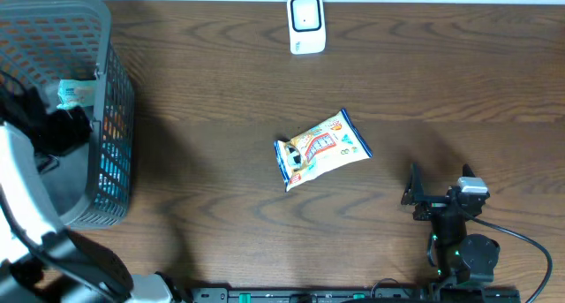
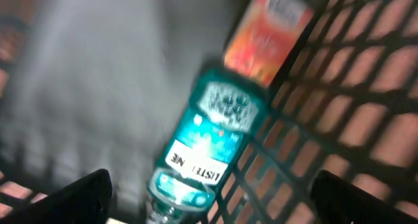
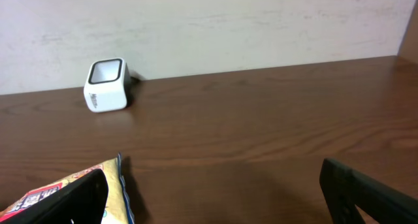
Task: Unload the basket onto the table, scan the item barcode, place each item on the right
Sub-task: 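Open the left gripper and move it back over the basket, then grasp the teal Listerine bottle in the basket with the left gripper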
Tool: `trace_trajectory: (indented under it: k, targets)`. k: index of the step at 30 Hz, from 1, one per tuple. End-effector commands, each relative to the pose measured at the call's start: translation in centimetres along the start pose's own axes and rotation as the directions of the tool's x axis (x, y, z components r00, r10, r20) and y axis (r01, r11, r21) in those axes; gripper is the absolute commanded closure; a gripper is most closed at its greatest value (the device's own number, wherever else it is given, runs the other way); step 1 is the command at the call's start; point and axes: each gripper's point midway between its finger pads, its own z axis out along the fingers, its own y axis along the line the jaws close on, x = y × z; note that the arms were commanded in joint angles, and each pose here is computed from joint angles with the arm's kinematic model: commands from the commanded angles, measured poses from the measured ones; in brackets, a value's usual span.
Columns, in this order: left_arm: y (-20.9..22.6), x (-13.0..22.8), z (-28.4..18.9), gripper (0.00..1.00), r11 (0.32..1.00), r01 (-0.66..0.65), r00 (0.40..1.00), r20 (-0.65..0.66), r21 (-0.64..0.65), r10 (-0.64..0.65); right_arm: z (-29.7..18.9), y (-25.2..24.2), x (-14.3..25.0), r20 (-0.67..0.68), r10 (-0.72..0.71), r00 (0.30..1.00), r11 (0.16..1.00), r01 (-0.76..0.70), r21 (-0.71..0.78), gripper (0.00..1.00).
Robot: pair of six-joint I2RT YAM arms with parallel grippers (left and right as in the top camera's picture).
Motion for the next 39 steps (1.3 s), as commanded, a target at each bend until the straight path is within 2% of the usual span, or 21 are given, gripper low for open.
trace_trajectory:
  k: [1, 12, 35, 39]
  targets:
    - [0.4, 2.1, 2.8, 0.02, 1.000, -0.002, 0.991, -0.136, 0.012, 0.003, 0.0, -0.3, 0.1, -0.002, -0.015, 1.000, 1.000, 0.015, 0.013, 0.01]
    - [1.3, 4.6, 6.2, 0.02, 1.000, 0.017, 0.957, -0.289, -0.008, -0.018, 0.0, -0.3, 0.1, -0.002, -0.015, 1.000, 1.000, 0.015, 0.013, 0.01]
    - [3.1, 6.6, 13.7, 0.02, 0.998, -0.005, 0.982, -0.186, -0.057, -0.006, 0.0, -0.3, 0.1, -0.002, -0.015, 1.000, 1.000, 0.015, 0.013, 0.01]
    - [3.5, 6.7, 13.8, 0.02, 0.996, 0.033, 0.982, -0.182, -0.088, -0.048, 0.0, -0.3, 0.1, -0.002, -0.015, 1.000, 1.000, 0.015, 0.013, 0.01]
